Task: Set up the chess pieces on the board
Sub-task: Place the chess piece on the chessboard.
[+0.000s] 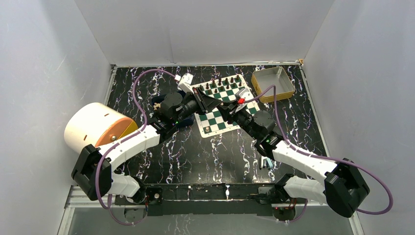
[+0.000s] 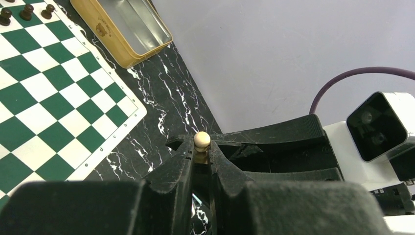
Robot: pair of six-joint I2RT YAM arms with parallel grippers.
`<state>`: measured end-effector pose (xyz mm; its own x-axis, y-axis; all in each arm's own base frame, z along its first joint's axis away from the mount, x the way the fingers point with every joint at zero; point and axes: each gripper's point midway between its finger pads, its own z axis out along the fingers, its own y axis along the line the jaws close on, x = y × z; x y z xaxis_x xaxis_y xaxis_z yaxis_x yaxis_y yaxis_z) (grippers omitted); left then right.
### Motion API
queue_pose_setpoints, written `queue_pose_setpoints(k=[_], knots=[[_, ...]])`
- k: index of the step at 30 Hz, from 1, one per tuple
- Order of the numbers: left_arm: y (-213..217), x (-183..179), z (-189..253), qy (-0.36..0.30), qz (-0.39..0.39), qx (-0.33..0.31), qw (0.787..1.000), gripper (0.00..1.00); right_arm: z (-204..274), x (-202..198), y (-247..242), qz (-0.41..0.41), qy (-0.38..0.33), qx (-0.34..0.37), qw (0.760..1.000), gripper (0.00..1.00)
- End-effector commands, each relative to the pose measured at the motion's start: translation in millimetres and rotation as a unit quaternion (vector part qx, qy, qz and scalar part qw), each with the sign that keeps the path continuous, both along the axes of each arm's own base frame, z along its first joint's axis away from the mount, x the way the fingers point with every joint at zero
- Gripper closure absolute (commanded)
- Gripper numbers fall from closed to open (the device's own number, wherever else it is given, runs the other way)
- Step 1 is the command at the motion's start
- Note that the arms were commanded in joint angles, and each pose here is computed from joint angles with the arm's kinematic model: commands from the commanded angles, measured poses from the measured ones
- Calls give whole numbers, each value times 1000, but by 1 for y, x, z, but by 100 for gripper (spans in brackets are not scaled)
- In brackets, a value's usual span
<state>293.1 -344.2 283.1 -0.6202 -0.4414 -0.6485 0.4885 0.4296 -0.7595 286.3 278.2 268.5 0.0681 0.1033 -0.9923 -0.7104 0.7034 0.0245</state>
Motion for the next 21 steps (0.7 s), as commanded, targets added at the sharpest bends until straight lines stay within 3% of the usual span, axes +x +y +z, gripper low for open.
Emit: queue_pose_setpoints(k=[1,9,21], knots=[[3,-11,12,-11,-16,13,1000,100,46,4,-16,-36,-69,44,996,73],[11,-19,6,5,-23,56,998,88,25,-20,-3,42,-107,-33,993,89],[11,-35,8,38,-61,92,993,72,9,-39,-3,83,-136,-78,984,95]])
